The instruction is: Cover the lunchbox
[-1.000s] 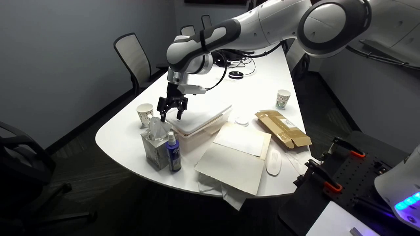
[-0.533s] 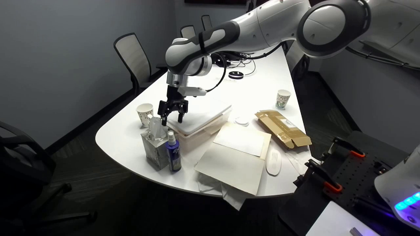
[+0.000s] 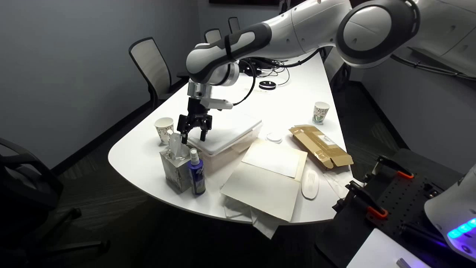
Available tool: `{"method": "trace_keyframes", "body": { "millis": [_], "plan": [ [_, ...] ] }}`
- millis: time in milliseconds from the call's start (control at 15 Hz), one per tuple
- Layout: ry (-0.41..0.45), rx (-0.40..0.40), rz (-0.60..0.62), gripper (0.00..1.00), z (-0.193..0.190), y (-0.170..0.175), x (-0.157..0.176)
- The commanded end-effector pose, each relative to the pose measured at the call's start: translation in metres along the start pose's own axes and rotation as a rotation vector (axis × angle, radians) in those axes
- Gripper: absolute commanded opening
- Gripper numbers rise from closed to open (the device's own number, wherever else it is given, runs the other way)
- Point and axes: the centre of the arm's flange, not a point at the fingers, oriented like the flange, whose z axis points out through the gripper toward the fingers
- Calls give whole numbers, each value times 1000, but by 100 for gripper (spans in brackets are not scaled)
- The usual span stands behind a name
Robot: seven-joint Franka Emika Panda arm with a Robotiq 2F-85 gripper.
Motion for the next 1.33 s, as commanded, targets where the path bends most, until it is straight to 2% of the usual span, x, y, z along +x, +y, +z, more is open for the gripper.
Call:
{"method": "trace_keyframes", "body": {
  "millis": [0,467,733,1067,1267],
  "plan": [
    [-18,57,-10,100,0,-2,14],
    [-36,80,-10,100,4,-4,15],
    [-30,52,-2,100,-4,-1,16],
    [32,-76,13,100,-50,13,15],
    [58,-205,49,100,-78,27,13]
  ]
}}
